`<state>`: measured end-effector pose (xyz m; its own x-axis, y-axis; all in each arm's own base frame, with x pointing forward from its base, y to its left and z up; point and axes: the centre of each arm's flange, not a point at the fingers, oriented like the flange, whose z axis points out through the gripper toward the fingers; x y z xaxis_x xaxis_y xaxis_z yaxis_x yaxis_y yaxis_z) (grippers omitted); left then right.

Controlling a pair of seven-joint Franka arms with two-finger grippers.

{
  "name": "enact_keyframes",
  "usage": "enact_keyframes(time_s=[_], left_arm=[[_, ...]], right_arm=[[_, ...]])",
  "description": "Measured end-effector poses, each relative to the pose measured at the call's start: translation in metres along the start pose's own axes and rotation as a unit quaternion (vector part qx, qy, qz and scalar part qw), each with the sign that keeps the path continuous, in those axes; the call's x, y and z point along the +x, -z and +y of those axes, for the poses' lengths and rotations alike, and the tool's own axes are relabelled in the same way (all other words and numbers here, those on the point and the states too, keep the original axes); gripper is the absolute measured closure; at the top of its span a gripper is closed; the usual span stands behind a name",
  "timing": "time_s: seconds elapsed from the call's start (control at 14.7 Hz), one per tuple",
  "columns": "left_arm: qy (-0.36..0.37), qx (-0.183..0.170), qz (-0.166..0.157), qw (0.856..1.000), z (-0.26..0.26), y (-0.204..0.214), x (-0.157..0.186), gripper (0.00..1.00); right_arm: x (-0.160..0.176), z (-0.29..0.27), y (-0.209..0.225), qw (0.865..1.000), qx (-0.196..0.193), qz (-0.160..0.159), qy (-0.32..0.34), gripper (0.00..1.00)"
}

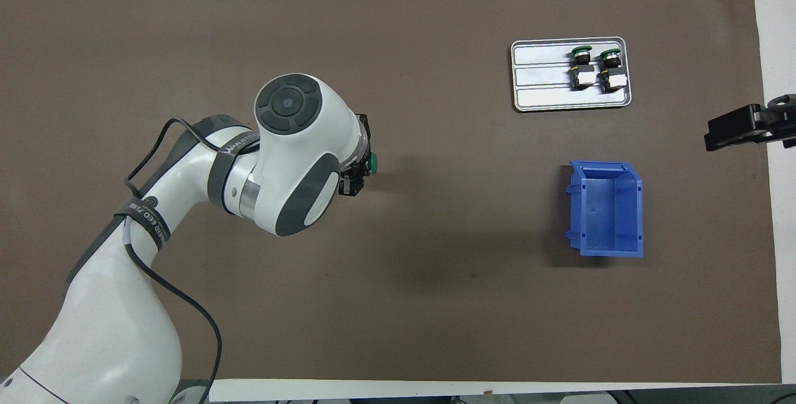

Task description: Place and press button with both arms

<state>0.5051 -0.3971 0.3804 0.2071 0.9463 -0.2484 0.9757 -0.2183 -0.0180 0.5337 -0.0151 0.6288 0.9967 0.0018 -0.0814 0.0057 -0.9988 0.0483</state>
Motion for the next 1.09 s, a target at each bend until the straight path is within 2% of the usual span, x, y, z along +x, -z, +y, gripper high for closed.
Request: enact_keyframes(time_s=[0.27, 0.48, 0.75, 0.89, 1.09], left_arm=[[-0.006, -0.011, -0.104, 0.995, 0.008, -0.003, 0.027, 0.67], [-0.031, -0.023, -0.164, 0.986, -0.002, -0.013, 0.041, 0.67], [-0.021, -0.043, -0.189, 0.981, -0.007, -0.010, 0.052, 0.67], [-0.025, -0.054, -0.213, 0.975, -0.006, -0.007, 0.055, 0.67], [-0.032, -0.058, -0.221, 0.973, -0.007, -0.008, 0.056, 0.67]], right_arm=[[0.000, 0.000, 0.000, 1.000, 0.000, 0.000, 0.000, 0.01], [0.000, 0.000, 0.000, 1.000, 0.000, 0.000, 0.000, 0.01], [0.000, 0.000, 0.000, 1.000, 0.000, 0.000, 0.000, 0.01], [0.000, 0.000, 0.000, 1.000, 0.000, 0.000, 0.000, 0.01], [0.000, 0.000, 0.000, 1.000, 0.000, 0.000, 0.000, 0.01]])
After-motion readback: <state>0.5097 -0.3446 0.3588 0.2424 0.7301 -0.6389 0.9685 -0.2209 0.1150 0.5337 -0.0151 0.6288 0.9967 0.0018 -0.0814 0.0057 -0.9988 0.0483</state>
